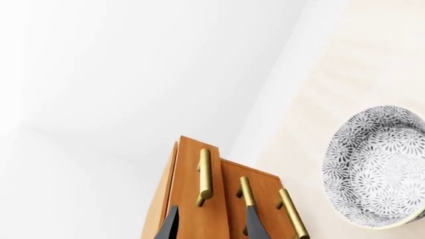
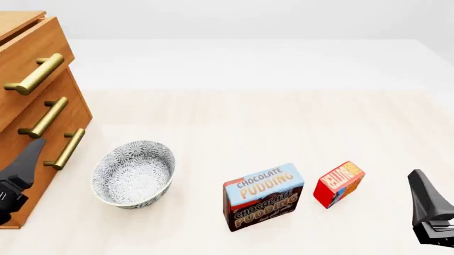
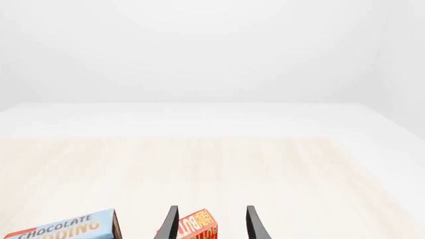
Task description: Put the butter at the back in the top drawer of the cabinet and close it.
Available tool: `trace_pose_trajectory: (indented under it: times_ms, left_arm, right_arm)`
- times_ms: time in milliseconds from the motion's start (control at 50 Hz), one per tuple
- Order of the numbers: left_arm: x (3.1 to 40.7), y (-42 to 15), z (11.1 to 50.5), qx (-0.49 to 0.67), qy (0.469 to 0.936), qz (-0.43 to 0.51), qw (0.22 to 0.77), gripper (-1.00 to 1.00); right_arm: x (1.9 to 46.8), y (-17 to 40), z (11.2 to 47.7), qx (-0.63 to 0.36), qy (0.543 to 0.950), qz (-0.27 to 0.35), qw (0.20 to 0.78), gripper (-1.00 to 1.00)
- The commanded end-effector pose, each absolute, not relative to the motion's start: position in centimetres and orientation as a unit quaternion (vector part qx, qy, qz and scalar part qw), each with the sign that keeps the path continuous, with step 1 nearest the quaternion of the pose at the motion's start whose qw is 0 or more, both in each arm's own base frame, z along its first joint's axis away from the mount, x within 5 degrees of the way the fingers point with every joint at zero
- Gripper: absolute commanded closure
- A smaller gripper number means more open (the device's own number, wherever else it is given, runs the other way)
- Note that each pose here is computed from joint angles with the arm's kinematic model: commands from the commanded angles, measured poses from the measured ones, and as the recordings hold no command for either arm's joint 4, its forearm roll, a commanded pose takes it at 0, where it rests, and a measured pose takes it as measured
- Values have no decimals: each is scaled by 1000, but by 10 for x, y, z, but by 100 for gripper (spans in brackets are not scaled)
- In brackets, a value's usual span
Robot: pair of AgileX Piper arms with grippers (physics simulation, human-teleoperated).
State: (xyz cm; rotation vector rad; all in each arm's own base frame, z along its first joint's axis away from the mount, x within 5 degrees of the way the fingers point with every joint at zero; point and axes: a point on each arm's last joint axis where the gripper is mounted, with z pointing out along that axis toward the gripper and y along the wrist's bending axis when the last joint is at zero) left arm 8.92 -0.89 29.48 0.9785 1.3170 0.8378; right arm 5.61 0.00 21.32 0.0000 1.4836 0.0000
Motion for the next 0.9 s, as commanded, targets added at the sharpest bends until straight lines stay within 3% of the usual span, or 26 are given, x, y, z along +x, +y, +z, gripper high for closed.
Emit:
trace_pose_trajectory:
  times_ms: [20, 900]
  left_arm:
    - [95, -9, 294, 427, 563, 369, 603, -100]
    - [112, -4, 300, 406, 573, 388, 597, -100]
  right_arm:
    - [56, 0, 213, 0, 676, 0, 737, -100]
    - [56, 0, 213, 0, 676, 0, 737, -100]
